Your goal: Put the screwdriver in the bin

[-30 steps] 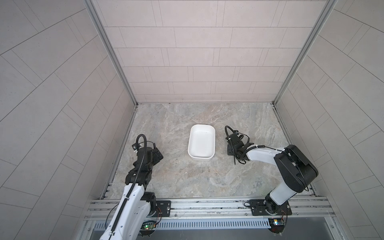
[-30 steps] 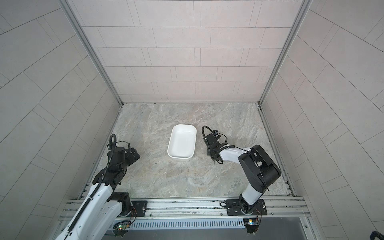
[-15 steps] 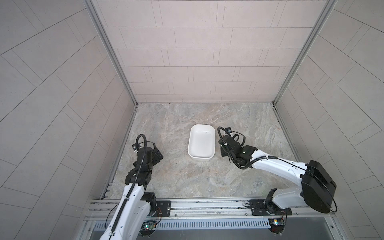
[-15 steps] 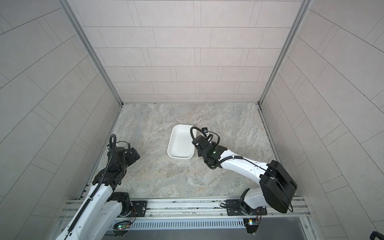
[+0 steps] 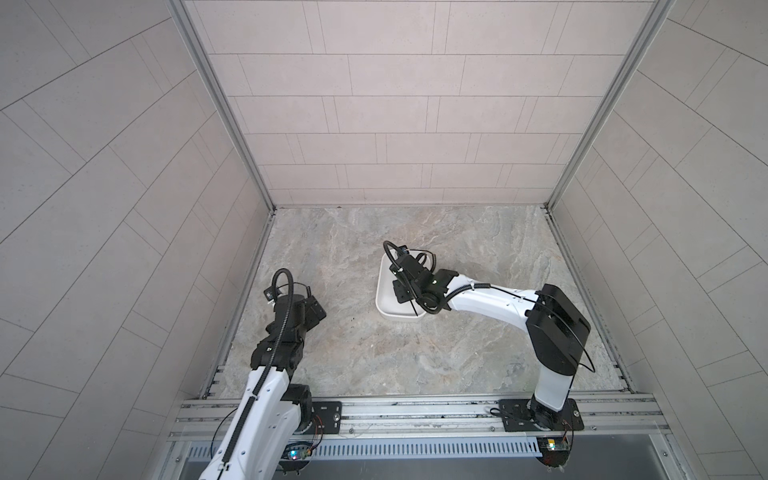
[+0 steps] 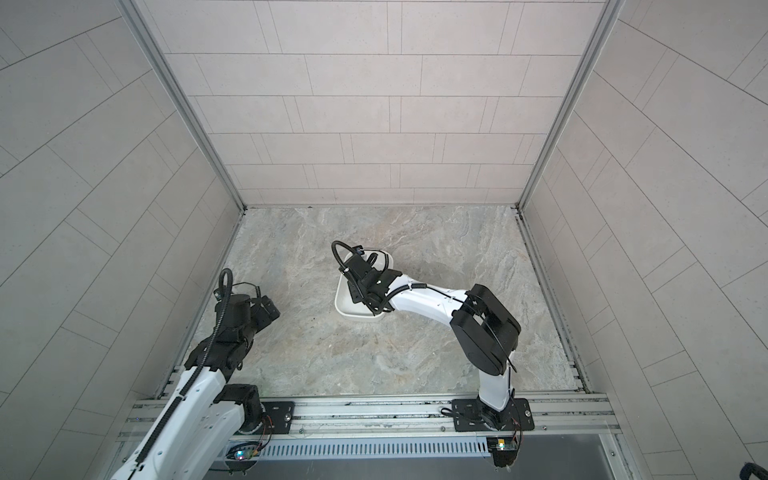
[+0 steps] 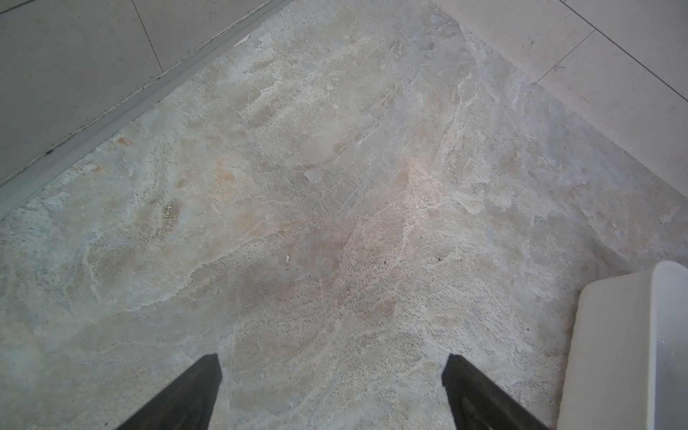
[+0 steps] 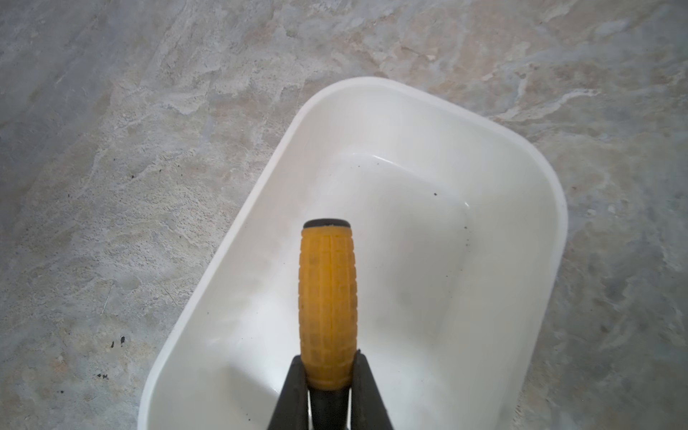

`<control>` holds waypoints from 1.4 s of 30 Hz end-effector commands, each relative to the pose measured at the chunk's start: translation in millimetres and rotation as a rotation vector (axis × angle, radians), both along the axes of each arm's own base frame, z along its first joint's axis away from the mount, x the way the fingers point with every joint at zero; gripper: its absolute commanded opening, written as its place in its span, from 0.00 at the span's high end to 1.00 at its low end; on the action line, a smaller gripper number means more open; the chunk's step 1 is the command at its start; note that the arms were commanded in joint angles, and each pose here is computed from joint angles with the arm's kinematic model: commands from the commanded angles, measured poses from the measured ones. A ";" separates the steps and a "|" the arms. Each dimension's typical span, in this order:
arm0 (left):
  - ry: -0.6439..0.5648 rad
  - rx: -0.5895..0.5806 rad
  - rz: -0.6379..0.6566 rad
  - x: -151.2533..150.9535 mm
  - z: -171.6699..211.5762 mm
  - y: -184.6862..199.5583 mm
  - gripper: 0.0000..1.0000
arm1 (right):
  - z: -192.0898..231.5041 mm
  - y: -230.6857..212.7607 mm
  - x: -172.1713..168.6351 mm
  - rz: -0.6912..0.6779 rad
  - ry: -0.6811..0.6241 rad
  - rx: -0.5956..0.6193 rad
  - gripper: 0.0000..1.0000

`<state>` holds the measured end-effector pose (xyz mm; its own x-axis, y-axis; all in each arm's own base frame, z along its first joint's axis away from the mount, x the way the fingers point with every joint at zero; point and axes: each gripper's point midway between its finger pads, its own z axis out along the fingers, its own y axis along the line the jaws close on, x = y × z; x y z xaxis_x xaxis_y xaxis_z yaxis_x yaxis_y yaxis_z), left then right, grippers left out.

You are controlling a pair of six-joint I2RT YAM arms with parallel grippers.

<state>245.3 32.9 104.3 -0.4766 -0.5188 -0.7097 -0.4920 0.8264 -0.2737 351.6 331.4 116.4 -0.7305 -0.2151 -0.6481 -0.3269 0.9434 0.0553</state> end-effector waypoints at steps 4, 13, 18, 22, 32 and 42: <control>0.027 0.018 0.023 -1.7 -4.7 5.0 0.00 | 2.6 0.9 0.8 0.053 0.035 -0.068 0.82; 0.021 0.014 0.019 -1.9 -4.7 4.3 0.00 | 26.0 -9.2 0.1 0.042 0.003 -0.070 0.67; 0.025 0.013 0.020 -3.0 -5.1 4.3 0.00 | 57.4 -36.5 1.5 -0.011 -0.092 -0.120 0.65; 0.023 0.011 0.019 -1.8 -5.6 3.9 0.00 | 99.7 -95.8 8.7 -0.114 -0.284 -0.287 0.63; 0.032 -0.002 0.000 1.8 -8.5 -0.2 0.00 | 79.6 -297.1 24.9 -0.606 -0.533 -0.704 0.34; 0.055 -0.016 -0.020 6.9 -11.7 -4.3 0.00 | 22.5 -360.4 6.6 -0.749 -0.689 -0.503 0.26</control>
<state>246.8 29.4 84.1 -0.5419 -0.5189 -0.6611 -0.5015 0.8309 -0.2411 341.5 -29.7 99.4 -0.5360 -0.2916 -0.7923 0.4020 0.7371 -0.5432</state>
